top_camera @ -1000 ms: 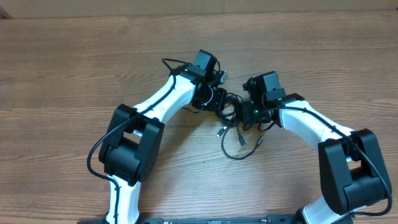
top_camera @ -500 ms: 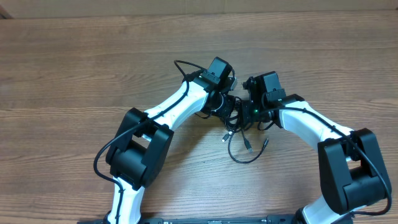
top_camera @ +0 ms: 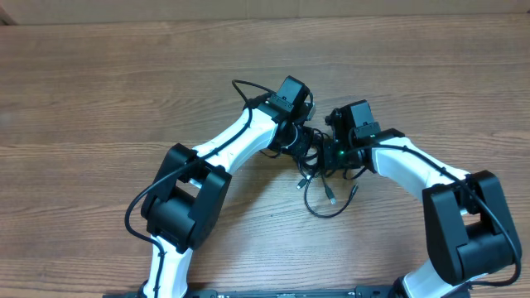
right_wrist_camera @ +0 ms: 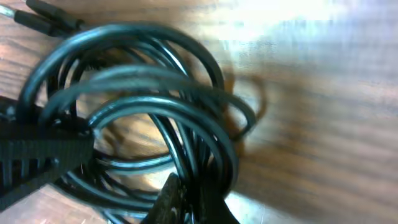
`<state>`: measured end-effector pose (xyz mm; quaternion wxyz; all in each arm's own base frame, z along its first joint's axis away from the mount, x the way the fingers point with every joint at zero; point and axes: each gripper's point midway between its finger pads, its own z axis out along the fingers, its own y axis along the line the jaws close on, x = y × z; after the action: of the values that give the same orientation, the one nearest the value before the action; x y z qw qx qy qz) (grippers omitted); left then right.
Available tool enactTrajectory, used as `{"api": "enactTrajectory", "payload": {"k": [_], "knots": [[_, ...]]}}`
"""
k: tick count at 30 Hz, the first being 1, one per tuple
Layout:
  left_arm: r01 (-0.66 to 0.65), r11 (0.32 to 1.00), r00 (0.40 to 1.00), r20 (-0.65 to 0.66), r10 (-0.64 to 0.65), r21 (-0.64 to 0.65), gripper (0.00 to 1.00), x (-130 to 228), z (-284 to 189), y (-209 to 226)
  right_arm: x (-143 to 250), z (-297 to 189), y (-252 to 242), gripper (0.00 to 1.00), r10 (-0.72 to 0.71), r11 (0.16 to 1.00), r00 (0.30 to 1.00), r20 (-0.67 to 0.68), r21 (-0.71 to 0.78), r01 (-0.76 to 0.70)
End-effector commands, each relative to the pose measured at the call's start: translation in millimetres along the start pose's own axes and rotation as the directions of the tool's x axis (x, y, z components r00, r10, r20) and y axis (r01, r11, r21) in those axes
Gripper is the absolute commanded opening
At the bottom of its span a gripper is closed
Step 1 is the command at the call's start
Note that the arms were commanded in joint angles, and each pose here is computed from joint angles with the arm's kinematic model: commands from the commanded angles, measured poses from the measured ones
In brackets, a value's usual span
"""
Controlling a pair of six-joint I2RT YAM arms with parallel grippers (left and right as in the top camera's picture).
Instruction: Untangle cables
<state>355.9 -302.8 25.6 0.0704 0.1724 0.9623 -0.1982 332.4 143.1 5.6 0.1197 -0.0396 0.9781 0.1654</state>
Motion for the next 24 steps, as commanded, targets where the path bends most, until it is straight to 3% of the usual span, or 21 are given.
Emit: {"api": "enactTrajectory", "payload": {"k": [1, 4, 6, 8, 10, 11, 12, 14, 15, 17, 19, 21, 24], "knots": [[0.054, 0.998, 0.998, 0.019, -0.053, -0.028, 0.04, -10, -4, 16, 0, -15, -18, 0.04, 0.171, 0.985, 0.985, -0.016, 0.036, -0.171], [0.097, 0.995, 0.995, 0.028, -0.096, -0.038, 0.04, -14, -9, 31, -2, -37, -39, 0.04, 0.249, 0.967, 0.968, -0.015, 0.064, -0.248], [0.138, 0.989, 0.990, 0.035, -0.136, -0.046, 0.04, -17, -14, 46, 3, -47, -64, 0.04, 0.378, 0.922, 0.926, -0.013, 0.096, -0.375], [0.187, 0.981, 0.982, 0.029, -0.186, -0.056, 0.04, -16, -18, 60, 16, -57, -102, 0.04, 0.553, 0.813, 0.833, 0.020, 0.208, -0.544], [0.213, 0.975, 0.977, 0.024, -0.212, -0.064, 0.04, -14, -21, 71, 24, -64, -122, 0.04, 0.627, 0.746, 0.778, 0.042, 0.255, -0.615], [0.219, 0.974, 0.976, 0.024, -0.218, -0.065, 0.04, -14, -22, 73, 23, -64, -121, 0.16, 0.634, 0.745, 0.772, 0.037, 0.237, -0.623], [0.221, 0.973, 0.975, 0.023, -0.220, -0.065, 0.04, -14, -22, 74, 23, -63, -117, 0.22, 0.636, 0.751, 0.771, 0.021, 0.212, -0.625], [0.220, 0.973, 0.975, 0.023, -0.219, -0.063, 0.04, -14, -22, 73, 17, -60, -100, 0.23, 0.580, 0.810, 0.814, -0.027, 0.121, -0.573], [0.215, 0.975, 0.977, 0.021, -0.214, -0.062, 0.04, -14, -21, 71, 5, -58, -75, 0.32, 0.452, 0.890, 0.890, -0.059, -0.025, -0.454], [0.208, 0.976, 0.978, 0.019, -0.207, -0.060, 0.04, -13, -20, 68, -15, -60, -30, 0.41, 0.193, 0.945, 0.981, -0.020, -0.264, -0.192], [0.132, 0.991, 0.991, 0.017, -0.132, -0.020, 0.04, -15, -19, 56, -28, -56, -24, 0.49, 0.074, 0.968, 0.996, 0.059, -0.243, -0.058], [-0.097, 0.990, 0.995, 0.011, 0.096, 0.105, 0.04, -13, -17, 26, -44, -51, -21, 0.56, -0.043, 0.984, 0.989, 0.143, -0.165, 0.067], [-0.111, 0.988, 0.994, 0.007, 0.111, 0.107, 0.04, -11, -15, 21, -51, -46, -14, 0.57, -0.105, 0.987, 0.979, 0.175, -0.104, 0.124]]}}
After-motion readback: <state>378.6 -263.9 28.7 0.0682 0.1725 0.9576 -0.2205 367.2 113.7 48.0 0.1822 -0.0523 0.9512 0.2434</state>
